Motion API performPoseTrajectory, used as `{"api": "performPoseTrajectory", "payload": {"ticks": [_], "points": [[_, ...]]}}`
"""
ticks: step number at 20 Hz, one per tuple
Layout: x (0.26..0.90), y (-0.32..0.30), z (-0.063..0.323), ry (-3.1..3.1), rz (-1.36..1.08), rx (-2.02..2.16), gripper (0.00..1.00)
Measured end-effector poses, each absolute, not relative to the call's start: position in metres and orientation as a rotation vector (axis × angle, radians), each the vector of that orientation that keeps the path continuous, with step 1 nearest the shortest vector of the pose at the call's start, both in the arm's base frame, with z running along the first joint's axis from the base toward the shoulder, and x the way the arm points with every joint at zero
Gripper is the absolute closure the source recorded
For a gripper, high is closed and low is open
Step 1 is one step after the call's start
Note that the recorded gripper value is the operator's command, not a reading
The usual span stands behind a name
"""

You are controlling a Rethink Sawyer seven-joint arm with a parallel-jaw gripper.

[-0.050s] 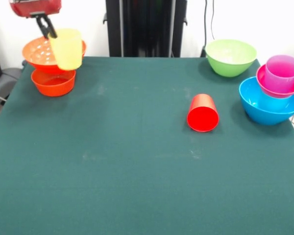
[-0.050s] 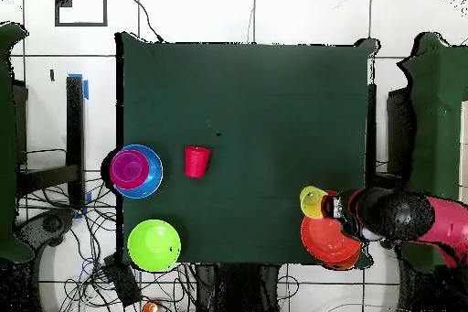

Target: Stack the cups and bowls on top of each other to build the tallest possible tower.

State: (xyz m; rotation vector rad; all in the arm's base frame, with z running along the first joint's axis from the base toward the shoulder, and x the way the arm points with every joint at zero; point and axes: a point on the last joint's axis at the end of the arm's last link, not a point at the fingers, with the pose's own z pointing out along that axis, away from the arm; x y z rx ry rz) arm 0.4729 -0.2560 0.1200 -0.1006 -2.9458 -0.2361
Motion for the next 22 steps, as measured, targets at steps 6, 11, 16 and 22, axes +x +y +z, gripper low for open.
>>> {"api": "performPoseTrajectory", "payload": {"ticks": [6,11,16,22], "points": [[0.438,-0.237,0.132,-2.895,-0.204,-0.050,1.00],[0.412,-0.241,0.142,-2.874,-0.167,-0.067,1.00],[0.385,-0.271,0.140,-2.867,-0.122,-0.116,1.00],[0.350,-0.303,0.130,-2.854,-0.069,-0.147,1.00]]}}
